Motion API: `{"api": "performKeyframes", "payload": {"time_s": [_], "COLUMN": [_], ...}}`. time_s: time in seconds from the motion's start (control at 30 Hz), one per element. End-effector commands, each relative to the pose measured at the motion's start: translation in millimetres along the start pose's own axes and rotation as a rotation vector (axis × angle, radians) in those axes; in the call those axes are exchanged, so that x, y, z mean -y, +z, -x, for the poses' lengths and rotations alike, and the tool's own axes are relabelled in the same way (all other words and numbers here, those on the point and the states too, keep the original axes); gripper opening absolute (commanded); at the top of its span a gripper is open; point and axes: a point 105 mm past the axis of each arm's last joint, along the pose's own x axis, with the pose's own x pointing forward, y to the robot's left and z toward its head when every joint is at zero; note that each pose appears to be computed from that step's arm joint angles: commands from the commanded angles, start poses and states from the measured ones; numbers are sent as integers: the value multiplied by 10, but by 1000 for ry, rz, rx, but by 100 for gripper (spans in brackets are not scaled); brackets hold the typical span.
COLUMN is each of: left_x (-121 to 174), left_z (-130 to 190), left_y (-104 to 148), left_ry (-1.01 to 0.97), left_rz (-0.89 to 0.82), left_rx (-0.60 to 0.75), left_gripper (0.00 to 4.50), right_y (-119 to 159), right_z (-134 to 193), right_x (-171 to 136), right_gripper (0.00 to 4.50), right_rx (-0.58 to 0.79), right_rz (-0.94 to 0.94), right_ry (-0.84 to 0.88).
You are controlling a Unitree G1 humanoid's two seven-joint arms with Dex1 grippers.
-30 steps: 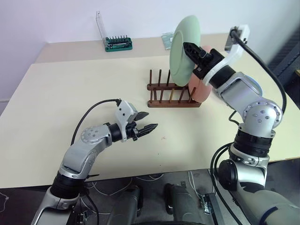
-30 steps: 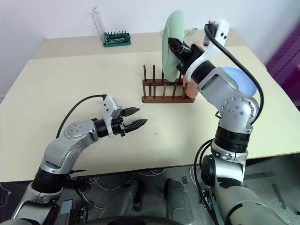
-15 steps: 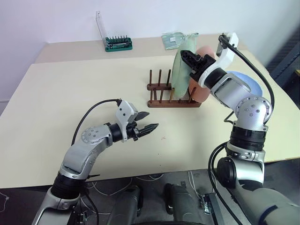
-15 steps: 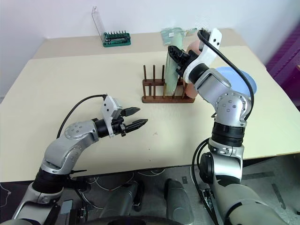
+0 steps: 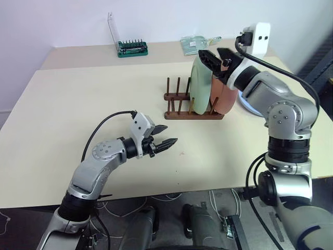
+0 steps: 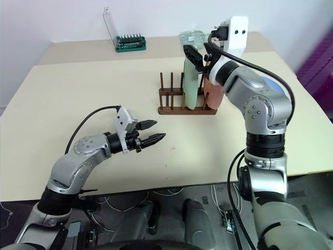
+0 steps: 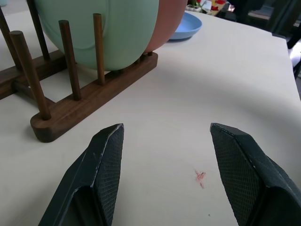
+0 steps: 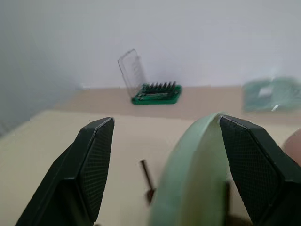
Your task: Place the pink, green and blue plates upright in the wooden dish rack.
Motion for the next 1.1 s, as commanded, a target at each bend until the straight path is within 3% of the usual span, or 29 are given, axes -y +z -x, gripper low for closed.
{"api": "performKeyframes", "payload": {"time_s": [0.03, 0.2, 0.33, 0.4, 0.6, 0.87, 0.97, 1.1], "left_x": [18, 71, 106, 109, 119, 129, 121, 131], "left_z": [7, 1, -49, -82, -114, -95, -82, -71], "left_y": [104, 87, 77, 80, 95, 89, 94, 85], "left_ry": [-2, -40, -79, -93, -103, -90, -74, -69], "left_rz": [-45, -43, -52, -64, -72, -75, -74, -72], "left_rx": [23, 17, 9, 7, 11, 10, 13, 11], "left_gripper": [300, 300, 300, 300, 300, 300, 300, 300], "right_y": [590, 450, -56, -492, -1156, -1505, -1506, -1475], "right_z": [357, 881, 1163, 1199, 1165, 1006, 985, 946], "right_x": [127, 803, 1088, 1194, 1606, 1815, 1837, 1818], "right_gripper": [359, 359, 359, 359, 359, 359, 282, 77], "right_rx": [162, -22, -267, -443, -661, -734, -737, -710], "right_rz": [214, 384, 436, 533, 705, 748, 766, 785], "right_ry": [74, -47, -56, -54, -179, -237, -238, -222]}}
